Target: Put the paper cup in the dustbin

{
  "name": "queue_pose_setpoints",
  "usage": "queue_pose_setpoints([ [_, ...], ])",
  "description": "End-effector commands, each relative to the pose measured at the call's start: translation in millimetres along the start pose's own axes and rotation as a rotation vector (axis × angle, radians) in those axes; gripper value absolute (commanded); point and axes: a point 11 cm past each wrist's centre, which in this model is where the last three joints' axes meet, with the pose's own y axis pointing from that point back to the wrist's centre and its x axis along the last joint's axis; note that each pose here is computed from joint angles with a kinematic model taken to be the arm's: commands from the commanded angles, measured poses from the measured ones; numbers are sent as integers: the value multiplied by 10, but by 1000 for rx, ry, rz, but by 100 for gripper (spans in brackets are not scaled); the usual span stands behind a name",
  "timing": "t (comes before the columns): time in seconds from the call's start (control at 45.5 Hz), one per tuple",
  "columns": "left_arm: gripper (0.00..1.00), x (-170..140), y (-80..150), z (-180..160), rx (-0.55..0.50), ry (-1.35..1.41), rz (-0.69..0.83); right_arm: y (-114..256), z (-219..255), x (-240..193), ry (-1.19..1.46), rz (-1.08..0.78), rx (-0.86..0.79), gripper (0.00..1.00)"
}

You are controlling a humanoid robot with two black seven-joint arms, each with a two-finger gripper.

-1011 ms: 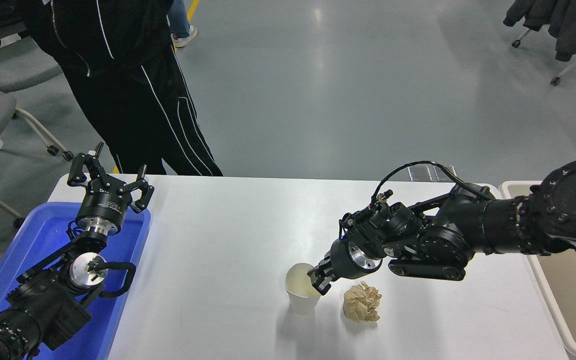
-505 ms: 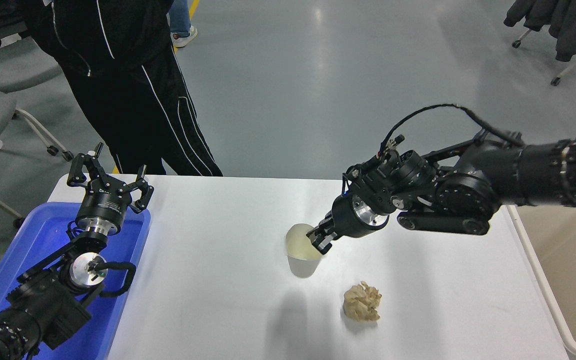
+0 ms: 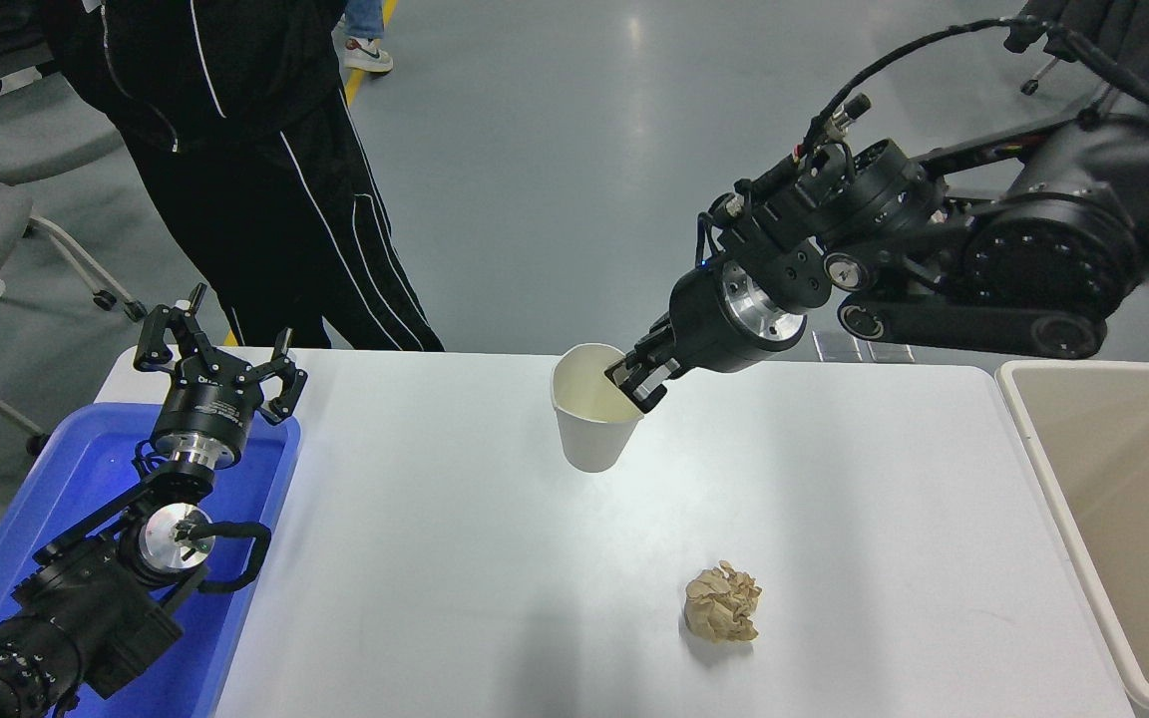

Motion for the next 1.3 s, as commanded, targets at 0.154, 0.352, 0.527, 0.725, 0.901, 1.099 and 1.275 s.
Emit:
queue_pose_setpoints([
  [0.154,100,0,0,0,0,0,0,441,600,-257,-181,98,-92,0],
  [0.352,100,0,1,-2,1,-1,0,718,1097,-757,-406,214,-146,0],
  [0.527,100,0,0,0,0,0,0,1243,1714,-1499,-647,368,-305,0],
  [0.725,100,0,0,0,0,0,0,1765,2072,-2065,-840,559,-425,0],
  [0.901,100,0,0,0,0,0,0,2028,2201,-2477,-1011,737,-467,0],
  [1.099,100,0,1,-2,1,-1,0,2133,2294,-3145,-1213,900,-544,0],
  [1.275,100,0,1,-2,1,-1,0,2044,2224,-3756,-1386,991,-601,0],
])
